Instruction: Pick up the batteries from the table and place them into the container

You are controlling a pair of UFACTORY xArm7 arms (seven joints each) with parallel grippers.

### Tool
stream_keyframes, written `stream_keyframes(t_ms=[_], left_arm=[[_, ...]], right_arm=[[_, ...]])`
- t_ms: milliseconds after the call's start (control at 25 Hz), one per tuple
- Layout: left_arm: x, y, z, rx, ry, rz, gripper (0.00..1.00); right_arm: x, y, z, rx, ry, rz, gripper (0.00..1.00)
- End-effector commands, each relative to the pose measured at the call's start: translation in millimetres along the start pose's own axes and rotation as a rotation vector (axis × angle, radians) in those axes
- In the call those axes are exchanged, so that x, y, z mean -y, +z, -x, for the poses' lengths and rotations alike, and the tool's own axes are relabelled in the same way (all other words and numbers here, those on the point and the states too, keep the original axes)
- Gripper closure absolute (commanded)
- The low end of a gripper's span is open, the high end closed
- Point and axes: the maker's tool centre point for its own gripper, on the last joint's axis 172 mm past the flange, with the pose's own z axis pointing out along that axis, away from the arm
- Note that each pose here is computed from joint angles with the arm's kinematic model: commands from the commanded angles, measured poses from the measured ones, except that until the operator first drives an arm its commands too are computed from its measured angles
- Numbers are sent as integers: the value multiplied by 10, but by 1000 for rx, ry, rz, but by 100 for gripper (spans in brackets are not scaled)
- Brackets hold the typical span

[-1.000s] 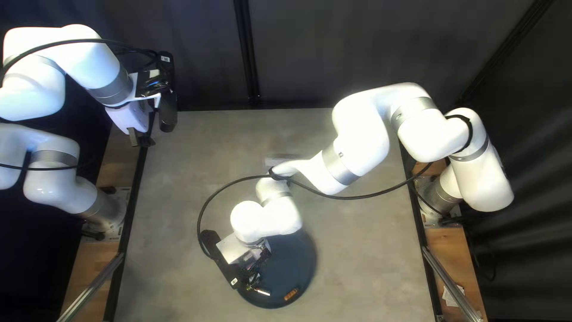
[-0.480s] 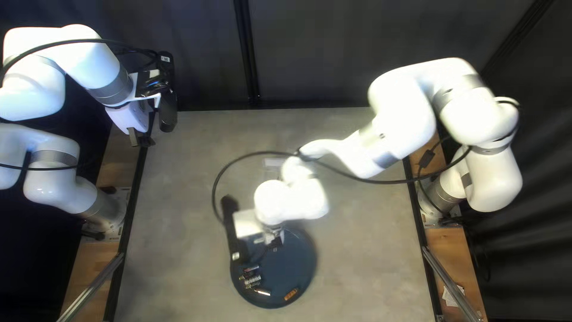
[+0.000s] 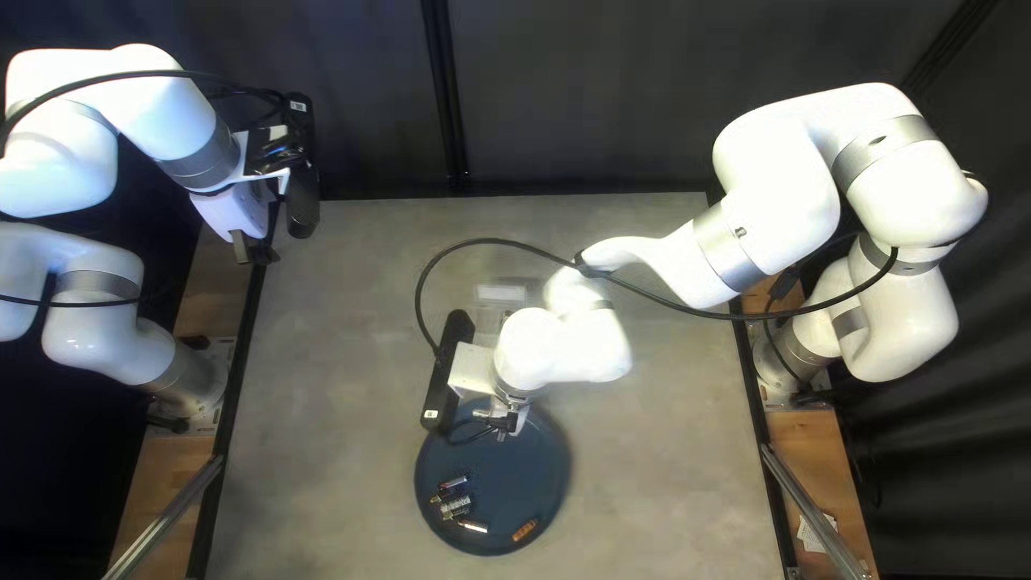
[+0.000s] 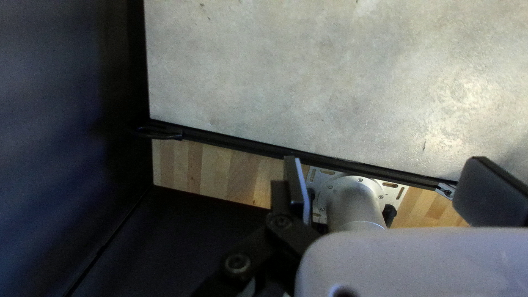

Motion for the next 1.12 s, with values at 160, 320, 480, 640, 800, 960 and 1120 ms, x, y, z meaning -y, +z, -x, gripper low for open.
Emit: stream_keyframes(t_ms=[160, 320, 480, 640, 800, 960, 1120], left_arm=[[0, 0, 0, 0, 0, 0, 0], [0, 0, 0, 0, 0, 0, 0], [0, 0, 0, 0, 0, 0, 0], [0, 0, 0, 0, 0, 0, 0], [0, 0, 0, 0, 0, 0, 0], [0, 0, 0, 0, 0, 0, 0], [0, 0, 0, 0, 0, 0, 0]], right_arm=[[-348, -128, 154, 133, 681, 25, 100], [-270, -153, 95, 141, 766, 56, 100], [-270, -153, 95, 141, 766, 56, 100], [-363, -120, 99, 139, 795, 71, 100], [-573, -131, 120, 156, 1071, 122, 100], [-718, -87, 129, 134, 1314, 203, 100], [-741, -69, 132, 135, 1333, 210, 100]])
